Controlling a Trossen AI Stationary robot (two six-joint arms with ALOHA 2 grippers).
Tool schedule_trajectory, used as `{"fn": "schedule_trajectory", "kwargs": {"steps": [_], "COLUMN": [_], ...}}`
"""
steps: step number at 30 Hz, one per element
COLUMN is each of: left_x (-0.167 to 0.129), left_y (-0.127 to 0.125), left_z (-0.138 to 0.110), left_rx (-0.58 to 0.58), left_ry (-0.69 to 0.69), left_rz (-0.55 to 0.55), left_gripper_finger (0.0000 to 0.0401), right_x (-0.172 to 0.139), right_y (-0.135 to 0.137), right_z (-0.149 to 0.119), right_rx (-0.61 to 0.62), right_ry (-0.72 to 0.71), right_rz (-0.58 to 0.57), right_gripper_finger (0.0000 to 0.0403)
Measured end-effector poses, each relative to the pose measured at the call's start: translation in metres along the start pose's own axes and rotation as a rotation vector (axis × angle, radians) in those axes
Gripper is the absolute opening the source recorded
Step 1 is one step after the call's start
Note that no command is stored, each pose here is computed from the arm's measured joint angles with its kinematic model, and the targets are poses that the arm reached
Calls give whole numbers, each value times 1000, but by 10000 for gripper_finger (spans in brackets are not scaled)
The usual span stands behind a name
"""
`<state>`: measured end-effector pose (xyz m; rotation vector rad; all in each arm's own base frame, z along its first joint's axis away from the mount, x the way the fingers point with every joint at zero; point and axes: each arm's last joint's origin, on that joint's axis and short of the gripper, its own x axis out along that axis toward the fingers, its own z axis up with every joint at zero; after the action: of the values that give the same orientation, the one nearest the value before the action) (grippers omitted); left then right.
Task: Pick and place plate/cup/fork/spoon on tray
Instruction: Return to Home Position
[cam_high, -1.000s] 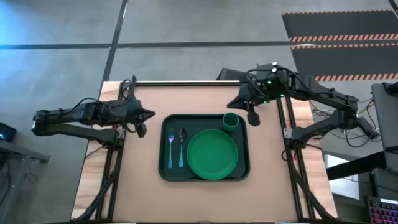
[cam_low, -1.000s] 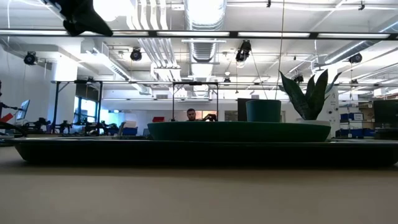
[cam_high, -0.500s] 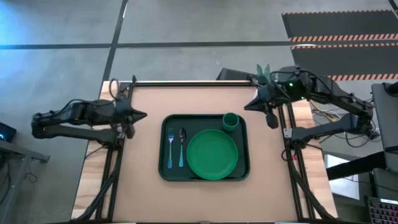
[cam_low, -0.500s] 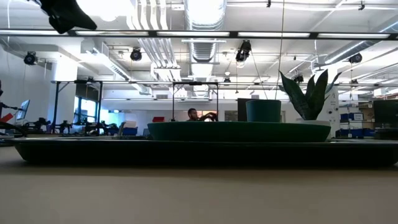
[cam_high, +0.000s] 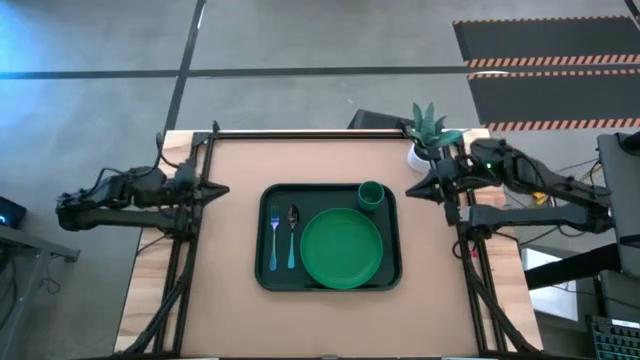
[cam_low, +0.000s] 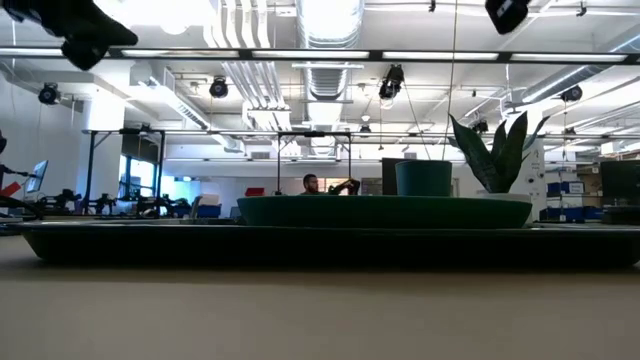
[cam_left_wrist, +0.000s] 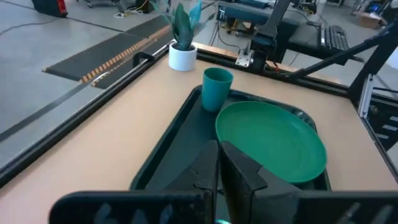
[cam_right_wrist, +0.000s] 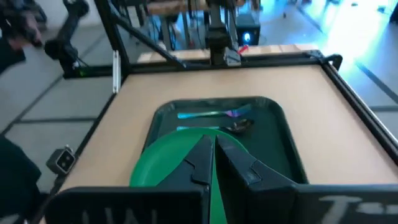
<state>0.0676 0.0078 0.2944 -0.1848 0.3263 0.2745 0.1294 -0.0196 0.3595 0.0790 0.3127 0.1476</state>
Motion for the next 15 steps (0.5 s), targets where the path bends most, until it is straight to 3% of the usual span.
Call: {"fn": "schedule_trajectory", "kwargs": {"steps": [5, 15], "left_x": [13, 24], "left_y": [2, 6], "left_z": [-24, -53], "left_rx": [-11, -26], "left_ry": [-45, -100], "left_rz": [-13, -45], "left_gripper_finger": [0, 0], "right_x": [-10, -6], "right_y": [4, 4], "right_z": [-35, -86], "right_rx": [-14, -49], "right_ry": [-156, -281], "right_rz": [-2, -1], "right_gripper_finger": [9, 9]}}
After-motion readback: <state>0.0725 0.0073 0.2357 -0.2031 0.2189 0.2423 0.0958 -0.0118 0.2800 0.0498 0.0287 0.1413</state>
